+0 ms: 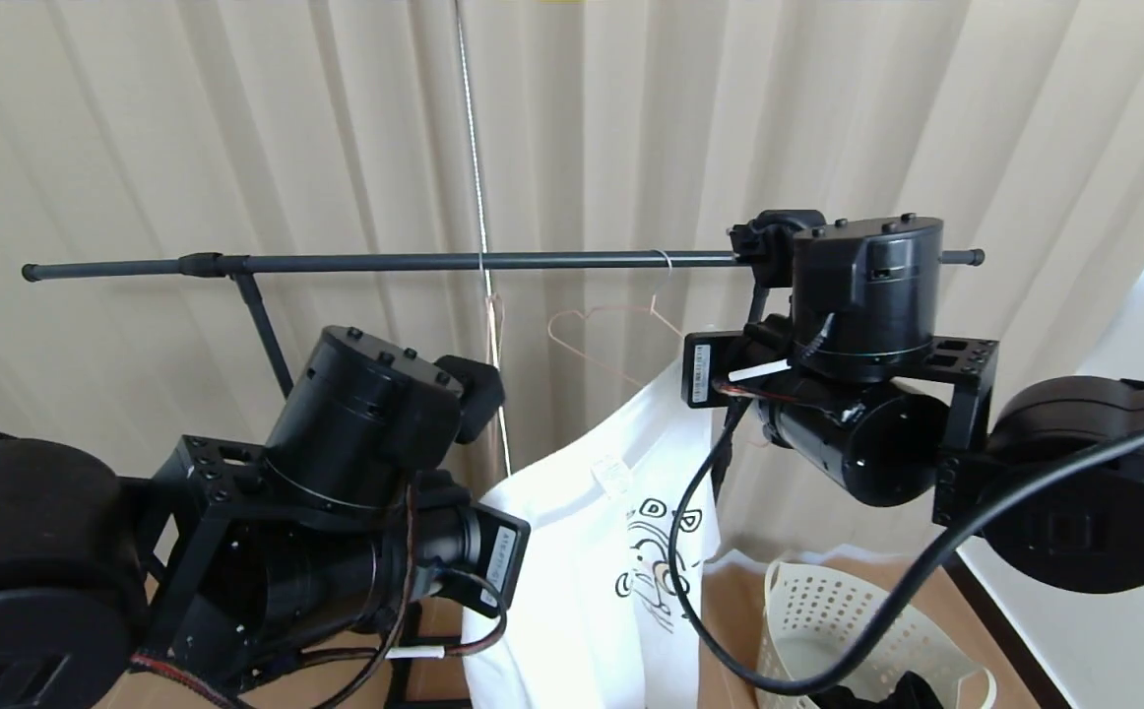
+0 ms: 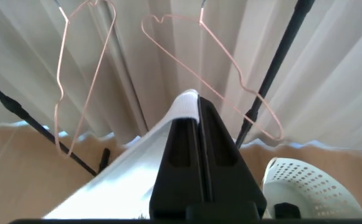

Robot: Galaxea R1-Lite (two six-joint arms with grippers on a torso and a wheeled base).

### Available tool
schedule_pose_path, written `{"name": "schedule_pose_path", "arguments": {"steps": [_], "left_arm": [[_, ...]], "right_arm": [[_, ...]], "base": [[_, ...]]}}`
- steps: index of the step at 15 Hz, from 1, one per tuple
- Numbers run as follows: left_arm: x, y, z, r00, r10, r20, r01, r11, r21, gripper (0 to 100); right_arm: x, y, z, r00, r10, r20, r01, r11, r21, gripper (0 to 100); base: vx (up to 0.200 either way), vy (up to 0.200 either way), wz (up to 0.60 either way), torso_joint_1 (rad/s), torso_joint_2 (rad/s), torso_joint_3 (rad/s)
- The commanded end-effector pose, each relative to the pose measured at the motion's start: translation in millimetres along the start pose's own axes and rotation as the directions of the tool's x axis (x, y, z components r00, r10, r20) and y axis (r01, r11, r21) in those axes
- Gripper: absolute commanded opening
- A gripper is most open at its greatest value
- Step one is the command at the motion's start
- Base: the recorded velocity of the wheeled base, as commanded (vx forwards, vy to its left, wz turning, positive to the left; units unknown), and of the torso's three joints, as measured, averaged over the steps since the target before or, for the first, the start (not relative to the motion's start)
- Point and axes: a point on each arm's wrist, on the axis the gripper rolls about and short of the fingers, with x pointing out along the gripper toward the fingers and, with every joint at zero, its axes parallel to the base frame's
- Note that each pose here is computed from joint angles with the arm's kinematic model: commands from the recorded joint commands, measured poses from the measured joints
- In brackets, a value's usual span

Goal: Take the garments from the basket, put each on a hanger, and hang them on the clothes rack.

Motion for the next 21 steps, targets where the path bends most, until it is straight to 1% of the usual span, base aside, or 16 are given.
{"name": "schedule_pose_path", "arguments": {"steps": [1,2,4,5,6,8,10,11,12,13,15,16,17,18,20,21], "left_arm": [[3,16.0,9,0.999,0.049,0.020,-0.048,0.998,-0.044,0],[6,20.6,13,0.998,0.063,0.025,-0.062,0.996,-0.058,0],[13,32.8,34,0.992,0.106,0.069,-0.099,0.990,-0.104,0],[16,34.7,40,0.990,0.118,0.082,-0.109,0.987,-0.115,0],[20,37.3,55,0.982,0.148,0.115,-0.132,0.982,-0.137,0],[23,35.7,68,0.976,0.155,0.151,-0.133,0.980,-0.149,0],[26,33.4,77,0.974,0.151,0.172,-0.125,0.980,-0.152,0],[26,33.0,80,0.972,0.151,0.180,-0.124,0.980,-0.155,0],[26,33.2,83,0.970,0.152,0.189,-0.123,0.980,-0.158,0],[24,32.8,90,0.966,0.150,0.210,-0.116,0.980,-0.163,0],[19,32.2,99,0.959,0.147,0.243,-0.107,0.979,-0.171,0],[18,31.9,104,0.955,0.146,0.258,-0.103,0.979,-0.175,0],[18,31.7,105,0.954,0.147,0.262,-0.103,0.979,-0.175,0],[18,30.4,111,0.948,0.157,0.278,-0.109,0.978,-0.180,0],[21,28.3,116,0.941,0.175,0.289,-0.123,0.975,-0.187,0],[21,25.4,117,0.941,0.170,0.294,-0.120,0.976,-0.182,0]], "right_arm": [[-20,-11.2,14.5,0.999,0.007,0.034,-0.008,1.000,0.008,0],[-23,-13.6,14.9,0.999,0.008,0.035,-0.008,1.000,0.003,0],[-34,-18.9,15.4,0.999,0.014,0.039,-0.013,0.999,-0.035,0],[-36,-20.2,14.5,0.999,0.014,0.036,-0.012,0.999,-0.049,0],[-37,-21.5,12.1,1.000,0.012,0.029,-0.010,0.997,-0.076,0],[-36,-22.7,6.2,1.000,0.009,0.013,-0.008,0.994,-0.106,0],[-36,-24.0,0.0,1.000,0.005,-0.005,-0.005,0.992,-0.125,0],[-36,-25.1,-3.1,1.000,0.001,-0.015,-0.003,0.989,-0.150,100],[-36,-26.7,-8.6,1.000,-0.001,-0.030,-0.005,0.982,-0.191,100],[-38,-32.6,-21.3,0.998,-0.009,-0.066,-0.010,0.960,-0.281,100],[-41,-38.6,-39.2,0.993,-0.009,-0.115,-0.035,0.927,-0.374,100],[-42,-40.1,-45.0,0.990,0.009,-0.139,-0.063,0.917,-0.394,100],[-43,-40.8,-47.5,0.988,0.021,-0.150,-0.081,0.913,-0.401,100],[-47,-43.7,-55.6,0.978,0.082,-0.193,-0.158,0.893,-0.422,100],[-55,-47.0,-61.9,0.949,0.199,-0.245,-0.287,0.865,-0.412,100],[-58,-47.9,-63.8,0.936,0.235,-0.260,-0.327,0.853,-0.407,100]], "base": [[0.000,0.000,0.00,0.000,0.00,0.000],[0.000,0.000,0.00,0.000,0.00,0.000],[0.000,0.000,0.00,0.000,0.00,0.000],[0.000,0.000,0.00,0.000,0.00,0.000],[0.000,0.000,0.00,0.000,0.00,0.000],[0.000,0.000,0.00,0.000,0.00,0.000],[0.000,0.000,0.00,0.000,0.00,0.000],[0.000,0.000,0.00,0.000,0.00,0.000],[0.000,0.000,0.00,0.000,0.00,0.000],[0.000,0.000,0.00,0.000,0.00,0.000],[0.000,0.000,0.00,0.000,0.00,0.000],[0.000,0.000,0.00,0.000,0.00,0.000],[0.000,0.000,0.00,0.000,0.00,0.000],[0.000,0.000,0.00,0.000,0.00,0.000],[0.000,0.000,0.00,0.000,0.00,0.000],[0.000,0.000,0.00,0.000,0.00,0.000]]}}
